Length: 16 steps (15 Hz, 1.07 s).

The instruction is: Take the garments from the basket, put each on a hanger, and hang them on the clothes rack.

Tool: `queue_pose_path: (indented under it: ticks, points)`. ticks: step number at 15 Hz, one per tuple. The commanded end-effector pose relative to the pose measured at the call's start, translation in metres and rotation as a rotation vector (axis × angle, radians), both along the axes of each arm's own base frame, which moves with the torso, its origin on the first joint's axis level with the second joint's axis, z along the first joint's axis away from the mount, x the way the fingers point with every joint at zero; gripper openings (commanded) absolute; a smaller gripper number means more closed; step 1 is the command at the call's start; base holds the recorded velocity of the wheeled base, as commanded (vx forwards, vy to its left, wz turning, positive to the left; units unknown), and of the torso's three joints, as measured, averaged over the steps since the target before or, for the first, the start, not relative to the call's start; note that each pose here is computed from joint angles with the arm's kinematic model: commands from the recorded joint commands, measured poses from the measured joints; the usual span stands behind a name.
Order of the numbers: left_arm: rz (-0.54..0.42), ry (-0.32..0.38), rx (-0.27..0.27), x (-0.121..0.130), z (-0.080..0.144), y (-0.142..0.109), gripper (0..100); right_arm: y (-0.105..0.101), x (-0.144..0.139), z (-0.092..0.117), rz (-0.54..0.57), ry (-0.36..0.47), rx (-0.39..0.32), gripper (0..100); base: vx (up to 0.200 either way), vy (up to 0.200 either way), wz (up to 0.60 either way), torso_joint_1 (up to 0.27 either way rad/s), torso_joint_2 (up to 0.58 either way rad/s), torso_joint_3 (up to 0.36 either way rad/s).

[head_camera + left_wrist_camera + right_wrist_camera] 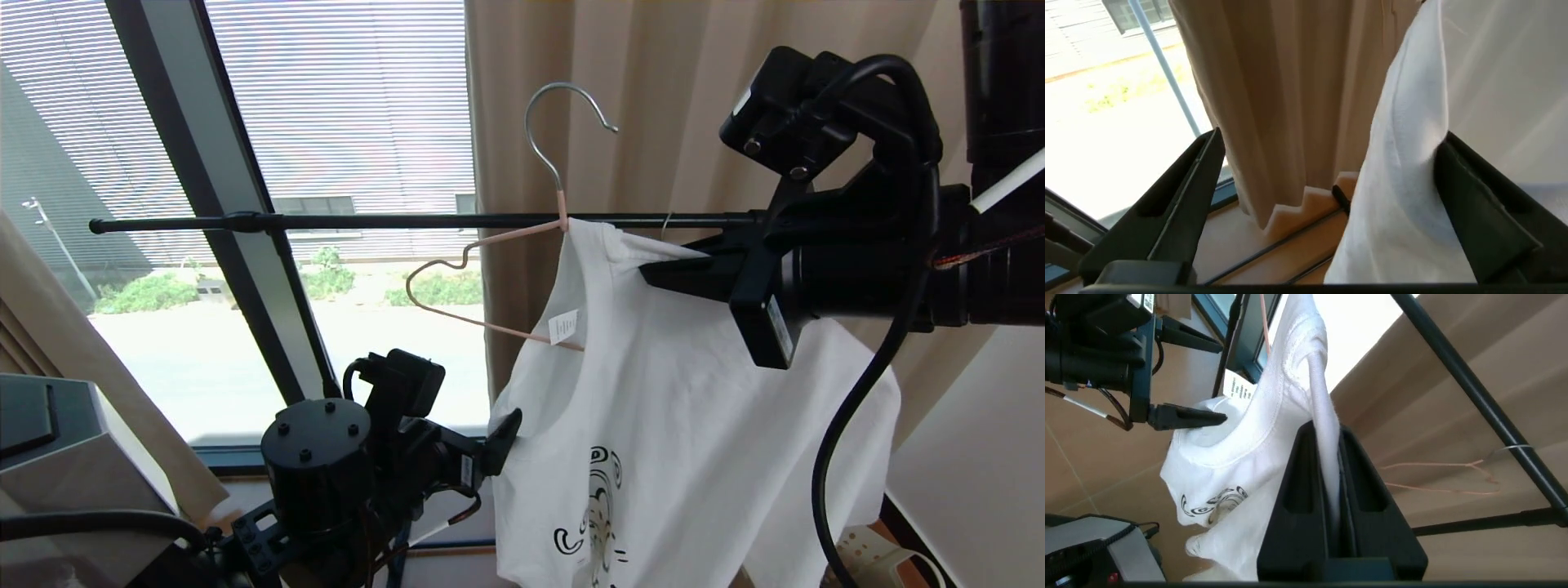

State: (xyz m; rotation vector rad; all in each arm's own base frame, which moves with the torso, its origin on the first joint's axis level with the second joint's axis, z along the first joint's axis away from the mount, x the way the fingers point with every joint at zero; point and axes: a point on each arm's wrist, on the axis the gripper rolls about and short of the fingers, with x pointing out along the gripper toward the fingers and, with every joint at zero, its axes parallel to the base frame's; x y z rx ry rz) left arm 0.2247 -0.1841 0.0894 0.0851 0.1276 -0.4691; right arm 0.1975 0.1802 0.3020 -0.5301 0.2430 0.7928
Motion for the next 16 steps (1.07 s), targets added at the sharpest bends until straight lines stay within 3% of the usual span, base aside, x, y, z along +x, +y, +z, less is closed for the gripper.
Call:
queue_pose_path:
  ticks: [1, 7, 11, 16]
  points:
    - [0.005, 0.000, 0.000, 0.001, 0.000, 0.001, 0, 0.000, 0.000, -0.002, -0.001, 0.008, -0.001, 0, 0.000, 0.000, 0.00, 0.000, 0.00, 0.000]
    - [0.007, 0.012, 0.011, 0.003, -0.005, 0.001, 0, -0.008, -0.005, -0.002, -0.016, 0.011, 0.003, 0, 0.000, 0.000, 0.00, 0.000, 0.00, 0.000]
    - [0.045, 0.002, 0.005, 0.011, -0.002, 0.009, 0, -0.022, -0.007, -0.019, -0.068, 0.087, 0.008, 0, 0.000, 0.000, 0.00, 0.000, 0.00, 0.000]
    - [0.077, -0.010, 0.021, 0.020, -0.002, 0.019, 0, -0.044, -0.013, -0.049, -0.026, 0.108, 0.094, 0, 0.000, 0.000, 0.00, 0.000, 0.00, 0.000]
